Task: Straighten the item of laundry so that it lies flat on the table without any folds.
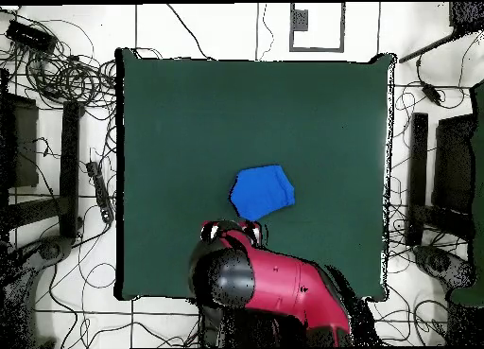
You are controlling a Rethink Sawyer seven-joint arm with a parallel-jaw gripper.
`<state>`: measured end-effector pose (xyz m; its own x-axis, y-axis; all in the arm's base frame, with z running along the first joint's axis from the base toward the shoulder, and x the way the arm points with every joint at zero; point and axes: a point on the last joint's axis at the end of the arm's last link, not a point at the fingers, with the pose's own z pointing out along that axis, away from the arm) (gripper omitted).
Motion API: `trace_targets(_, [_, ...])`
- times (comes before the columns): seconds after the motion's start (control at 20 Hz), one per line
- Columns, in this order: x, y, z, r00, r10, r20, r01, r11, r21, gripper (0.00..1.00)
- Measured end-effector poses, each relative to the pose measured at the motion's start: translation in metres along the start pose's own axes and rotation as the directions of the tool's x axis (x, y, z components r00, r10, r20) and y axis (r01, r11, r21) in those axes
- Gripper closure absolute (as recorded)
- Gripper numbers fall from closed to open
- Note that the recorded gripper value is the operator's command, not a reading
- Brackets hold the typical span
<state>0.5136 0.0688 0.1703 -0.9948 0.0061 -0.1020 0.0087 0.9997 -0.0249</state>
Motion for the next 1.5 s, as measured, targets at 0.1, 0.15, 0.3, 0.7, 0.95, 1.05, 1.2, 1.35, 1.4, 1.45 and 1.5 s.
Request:
trace_targets(0.1, [-0.003, -0.004, 0.010, 1.000, 0.007, -0.014, -0.007, 1.000, -0.002, 0.00])
trace_targets(0.15, [-0.004, -0.005, 0.015, 1.000, 0.008, -0.021, -0.008, 1.000, -0.003, 0.00])
trace_targets(0.3, [-0.005, -0.004, 0.028, 0.999, 0.003, -0.041, -0.003, 1.000, -0.005, 0.00])
trace_targets(0.7, [-0.004, -0.010, 0.069, 0.995, -0.028, -0.095, 0.027, 1.000, -0.003, 0.00])
trace_targets(0.95, [-0.009, -0.029, 0.092, 0.994, -0.016, -0.106, 0.016, 1.000, -0.002, 0.00])
trace_targets(1.05, [-0.010, -0.037, 0.100, 0.994, -0.011, -0.110, 0.011, 1.000, 0.000, 0.00])
trace_targets(1.2, [-0.015, -0.054, 0.114, 0.994, 0.001, -0.114, -0.001, 1.000, 0.004, 0.00])
trace_targets(1.35, [-0.020, -0.066, 0.125, 0.994, 0.003, -0.113, -0.002, 1.000, 0.006, 0.00])
trace_targets(1.4, [-0.021, -0.069, 0.128, 0.994, 0.003, -0.112, -0.002, 1.000, 0.006, 0.00])
trace_targets(1.45, [-0.023, -0.071, 0.131, 0.994, 0.001, -0.110, -0.001, 1.000, 0.006, 0.00])
trace_targets(1.5, [-0.026, -0.073, 0.133, 0.994, 0.000, -0.107, 0.001, 1.000, 0.006, 0.00])
